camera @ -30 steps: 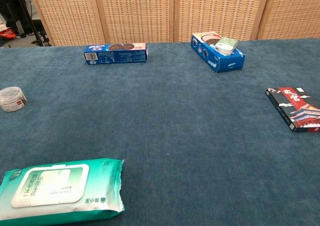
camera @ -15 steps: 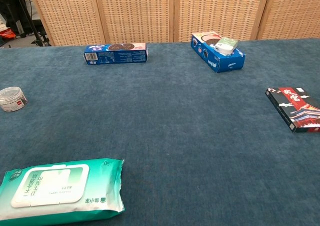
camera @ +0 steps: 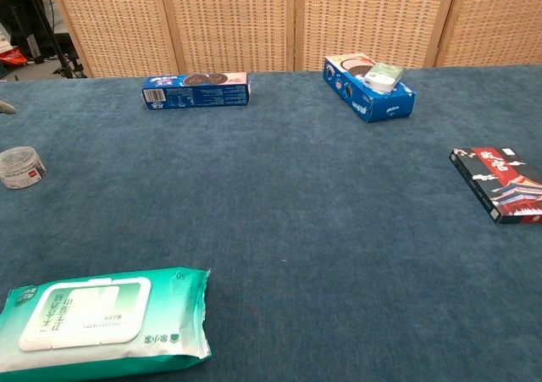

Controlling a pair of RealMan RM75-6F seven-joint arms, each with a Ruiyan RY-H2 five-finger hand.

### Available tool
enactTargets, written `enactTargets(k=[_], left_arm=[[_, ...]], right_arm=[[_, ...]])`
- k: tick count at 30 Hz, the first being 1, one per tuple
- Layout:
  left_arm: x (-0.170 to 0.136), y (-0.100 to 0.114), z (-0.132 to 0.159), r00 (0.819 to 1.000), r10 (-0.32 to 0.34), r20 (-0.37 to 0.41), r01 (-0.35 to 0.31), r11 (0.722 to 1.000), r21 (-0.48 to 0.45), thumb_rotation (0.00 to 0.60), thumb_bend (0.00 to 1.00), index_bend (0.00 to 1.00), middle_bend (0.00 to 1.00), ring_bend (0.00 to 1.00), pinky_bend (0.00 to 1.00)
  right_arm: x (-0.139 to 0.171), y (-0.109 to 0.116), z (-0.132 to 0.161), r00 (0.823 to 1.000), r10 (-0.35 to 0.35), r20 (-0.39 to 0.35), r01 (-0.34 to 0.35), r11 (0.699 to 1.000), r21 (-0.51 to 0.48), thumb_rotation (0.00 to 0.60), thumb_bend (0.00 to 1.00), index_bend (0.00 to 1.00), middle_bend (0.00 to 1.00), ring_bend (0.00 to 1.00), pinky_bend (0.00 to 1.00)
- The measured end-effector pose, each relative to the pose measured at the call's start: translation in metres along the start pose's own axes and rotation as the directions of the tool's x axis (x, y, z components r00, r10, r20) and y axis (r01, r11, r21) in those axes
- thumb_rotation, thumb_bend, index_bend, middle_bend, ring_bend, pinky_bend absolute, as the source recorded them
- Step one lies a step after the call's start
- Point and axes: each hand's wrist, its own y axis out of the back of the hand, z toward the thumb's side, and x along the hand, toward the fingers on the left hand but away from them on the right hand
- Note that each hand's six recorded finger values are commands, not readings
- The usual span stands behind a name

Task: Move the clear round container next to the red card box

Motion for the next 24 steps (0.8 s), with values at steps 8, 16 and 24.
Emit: enactTargets(k=[8,16,24], left_arm=[[0.016,-0.013,0.022,0.999,-0.016,0.030,0.016,1.000,0.000,0.600,0.07,0.23,0.18,0.18,0.35],[0.025,-0.016,0.024,1.000,0.022,0.001,-0.022,0.999,0.024,0.600,0.38,0.62,0.49,0.49,0.59],[0.016,-0.011,0.054,0.995,0.081,0.058,-0.082,0.996,0.019,0.600,0.40,0.66,0.52,0.52,0.62]], right_arm=[[-0.001,0.000,-0.002,1.000,0.001,0.008,-0.001,1.000,-0.001,0.600,0.00,0.00,0.00,0.00,0.00],[-0.003,0.001,-0.004,1.000,0.000,0.015,0.000,1.000,-0.011,0.600,0.00,0.00,0.00,0.00,0.00],[-0.002,0.002,-0.005,1.000,0.000,0.015,0.000,1.000,-0.020,0.600,0.00,0.00,0.00,0.00,0.00]])
